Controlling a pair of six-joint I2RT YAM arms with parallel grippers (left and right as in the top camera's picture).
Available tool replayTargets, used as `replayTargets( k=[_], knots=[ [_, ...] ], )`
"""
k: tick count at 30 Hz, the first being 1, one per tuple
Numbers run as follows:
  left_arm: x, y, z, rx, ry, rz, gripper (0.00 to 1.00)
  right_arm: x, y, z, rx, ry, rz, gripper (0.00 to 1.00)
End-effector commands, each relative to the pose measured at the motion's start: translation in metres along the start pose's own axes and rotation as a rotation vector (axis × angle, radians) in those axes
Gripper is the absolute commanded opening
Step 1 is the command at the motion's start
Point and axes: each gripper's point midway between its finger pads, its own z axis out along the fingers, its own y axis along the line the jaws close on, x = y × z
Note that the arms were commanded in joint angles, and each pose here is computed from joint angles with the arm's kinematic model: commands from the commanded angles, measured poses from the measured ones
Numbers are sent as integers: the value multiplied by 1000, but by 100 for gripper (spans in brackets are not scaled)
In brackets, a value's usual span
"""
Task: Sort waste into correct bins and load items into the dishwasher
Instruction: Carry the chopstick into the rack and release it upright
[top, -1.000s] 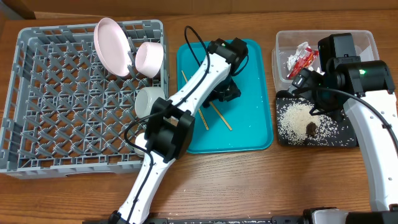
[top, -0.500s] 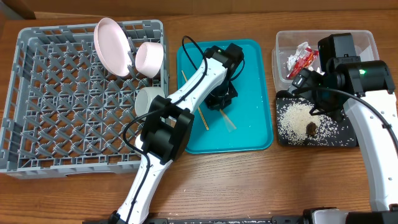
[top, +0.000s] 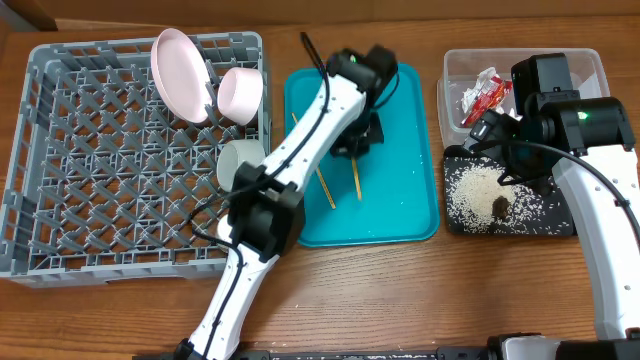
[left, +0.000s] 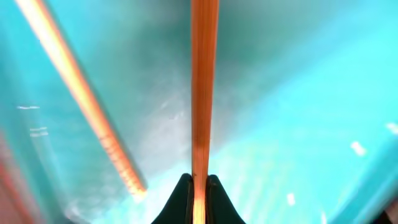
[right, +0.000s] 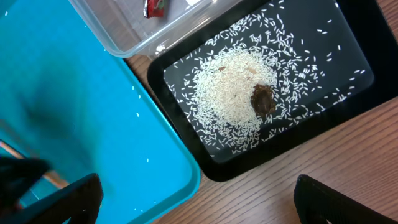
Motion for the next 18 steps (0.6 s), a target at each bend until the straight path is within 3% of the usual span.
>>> replayTargets(
  k=[1, 3, 6, 10, 18],
  knots=[
    [-8, 15, -92, 13, -205, 161, 4, -6, 0, -11, -16, -39, 3, 100],
    [-3, 15, -118, 52, -244, 277, 4, -6, 0, -11, -16, -39, 3, 100],
    [3, 25, -148, 101, -280, 315, 4, -6, 0, -11, -16, -39, 3, 100],
    [5, 65, -166, 89, -282, 254, 4, -6, 0, -11, -16, -39, 3, 100],
    [5, 218, -137, -148, -160, -11, 4, -6, 0, -11, -16, -39, 3, 100]
  ],
)
